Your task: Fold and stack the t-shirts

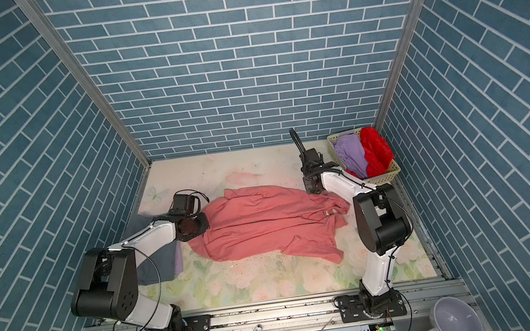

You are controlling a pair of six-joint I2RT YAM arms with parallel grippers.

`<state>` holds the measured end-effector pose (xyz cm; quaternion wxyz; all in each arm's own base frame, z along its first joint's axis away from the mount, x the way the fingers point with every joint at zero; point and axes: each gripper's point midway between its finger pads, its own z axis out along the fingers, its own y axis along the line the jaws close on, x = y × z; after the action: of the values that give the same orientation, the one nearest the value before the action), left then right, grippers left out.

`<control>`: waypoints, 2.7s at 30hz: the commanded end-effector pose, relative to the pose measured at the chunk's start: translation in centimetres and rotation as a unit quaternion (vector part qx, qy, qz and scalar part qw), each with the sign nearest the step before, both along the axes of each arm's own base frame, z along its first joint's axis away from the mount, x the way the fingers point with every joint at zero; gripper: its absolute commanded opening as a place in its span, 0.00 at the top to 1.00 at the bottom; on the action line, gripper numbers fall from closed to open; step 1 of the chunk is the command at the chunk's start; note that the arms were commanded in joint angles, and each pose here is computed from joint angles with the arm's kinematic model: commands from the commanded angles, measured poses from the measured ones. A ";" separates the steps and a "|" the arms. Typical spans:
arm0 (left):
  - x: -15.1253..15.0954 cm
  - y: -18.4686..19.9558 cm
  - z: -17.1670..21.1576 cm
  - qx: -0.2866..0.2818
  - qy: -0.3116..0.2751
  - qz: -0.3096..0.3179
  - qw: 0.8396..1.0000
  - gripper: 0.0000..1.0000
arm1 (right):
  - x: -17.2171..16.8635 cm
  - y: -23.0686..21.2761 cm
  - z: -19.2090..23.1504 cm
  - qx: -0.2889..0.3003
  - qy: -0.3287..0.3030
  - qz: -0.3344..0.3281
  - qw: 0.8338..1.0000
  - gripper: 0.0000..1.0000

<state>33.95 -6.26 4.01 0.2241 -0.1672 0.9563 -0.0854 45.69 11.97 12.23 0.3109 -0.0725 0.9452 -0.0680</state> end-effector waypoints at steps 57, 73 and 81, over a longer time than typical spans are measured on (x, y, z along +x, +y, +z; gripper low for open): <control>7.7 -10.3 -1.1 -0.017 0.004 -0.105 0.994 0.30 | 0.3 2.2 -4.8 0.288 0.017 -0.115 0.951 0.34; 14.7 -6.9 -4.9 -0.032 0.020 -0.032 0.999 0.30 | 12.0 4.7 -9.6 0.298 0.031 -0.114 0.947 0.35; 17.3 -5.4 -4.4 -0.060 -0.004 -0.005 0.998 0.30 | 19.5 8.4 -8.7 0.367 -0.011 -0.043 0.929 0.35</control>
<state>52.72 -13.25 3.62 0.2680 -0.1507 0.9377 -0.1617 64.80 18.97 4.76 0.3456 0.1022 0.9027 0.2352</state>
